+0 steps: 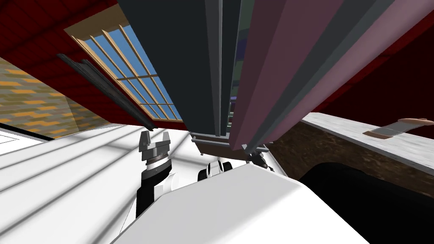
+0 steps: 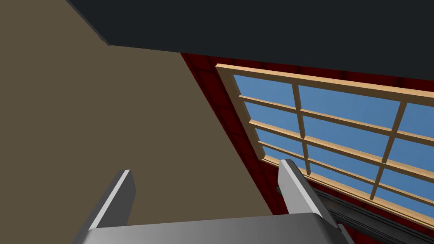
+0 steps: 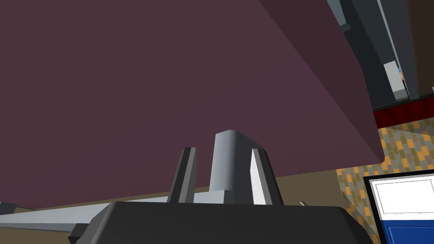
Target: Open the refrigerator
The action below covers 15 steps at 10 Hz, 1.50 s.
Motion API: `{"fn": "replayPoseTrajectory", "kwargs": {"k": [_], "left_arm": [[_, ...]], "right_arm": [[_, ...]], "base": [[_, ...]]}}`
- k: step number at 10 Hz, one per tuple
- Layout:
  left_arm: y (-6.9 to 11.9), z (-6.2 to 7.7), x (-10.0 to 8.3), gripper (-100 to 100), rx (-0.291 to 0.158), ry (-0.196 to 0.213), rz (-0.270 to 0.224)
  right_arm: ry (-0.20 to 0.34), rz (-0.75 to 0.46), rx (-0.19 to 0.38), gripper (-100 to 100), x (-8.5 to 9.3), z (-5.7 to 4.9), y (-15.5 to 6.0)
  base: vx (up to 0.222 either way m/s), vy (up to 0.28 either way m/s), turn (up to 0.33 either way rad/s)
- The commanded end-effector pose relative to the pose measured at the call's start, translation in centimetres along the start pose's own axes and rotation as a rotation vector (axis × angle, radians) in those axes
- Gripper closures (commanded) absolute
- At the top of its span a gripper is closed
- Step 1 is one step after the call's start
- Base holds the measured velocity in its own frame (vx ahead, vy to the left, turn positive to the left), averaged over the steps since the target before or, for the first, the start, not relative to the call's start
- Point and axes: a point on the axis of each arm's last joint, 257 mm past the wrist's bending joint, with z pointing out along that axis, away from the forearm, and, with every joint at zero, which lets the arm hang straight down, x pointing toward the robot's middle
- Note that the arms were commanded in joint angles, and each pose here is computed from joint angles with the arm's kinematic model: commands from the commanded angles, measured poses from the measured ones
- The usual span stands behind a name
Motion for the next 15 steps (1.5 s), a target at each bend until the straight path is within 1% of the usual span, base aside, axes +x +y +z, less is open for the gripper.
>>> {"fn": "replayPoseTrajectory", "kwargs": {"k": [1,2,3,4,5,6,7,9,10,11,13,14,15], "left_arm": [[0.0,0.0,0.0,0,0.000,0.000,0.000],[0.0,0.0,0.0,0,0.000,0.000,0.000],[0.0,0.0,0.0,0,0.000,0.000,0.000],[0.0,0.0,0.0,0,0.000,0.000,0.000],[0.0,0.0,0.0,0,0.000,0.000,0.000],[0.0,0.0,0.0,0,0.000,0.000,0.000],[0.0,0.0,0.0,0,0.000,0.000,0.000],[0.0,0.0,0.0,0,0.000,0.000,0.000],[0.0,0.0,0.0,0,0.000,0.000,0.000],[0.0,0.0,0.0,0,0.000,0.000,0.000],[0.0,0.0,0.0,0,0.000,0.000,0.000],[0.0,0.0,0.0,0,0.000,0.000,0.000],[0.0,0.0,0.0,0,0.000,0.000,0.000]], "right_arm": [[-0.019,-0.013,0.015,100,0.0,-1.0,-2.3],[-0.025,0.007,0.007,100,0.0,-1.8,-2.7],[-0.020,-0.009,0.015,100,0.2,-2.2,-3.6],[-0.019,0.009,0.006,100,0.3,-3.0,-3.9],[-0.020,-0.004,0.014,100,0.3,-3.4,-4.8],[-0.016,-0.011,0.016,100,0.4,-3.5,-5.0],[0.017,0.002,0.003,100,1.0,-4.2,-4.3],[-0.007,0.024,-0.017,100,1.9,-2.3,-3.5],[-0.009,0.024,-0.015,100,1.9,-2.2,-3.5],[-0.028,0.032,-0.023,100,2.3,-1.0,-3.3],[-0.061,0.046,-0.042,100,2.9,1.1,-2.8],[-0.065,0.045,-0.040,100,2.9,1.3,-2.8],[-0.084,0.050,-0.049,100,3.1,2.5,-2.6]], "base": [[-0.071,0.014,0.192],[-0.095,0.026,0.290],[-0.085,0.013,0.148],[-0.101,0.032,0.285],[-0.086,0.025,0.156],[-0.037,0.005,-0.041],[-0.013,-0.006,-0.026],[-0.217,-0.089,0.193],[-0.199,-0.080,0.097],[-0.203,-0.112,0.085],[-0.337,-0.147,0.217],[-0.245,-0.082,0.075],[-0.199,-0.068,0.084]]}}
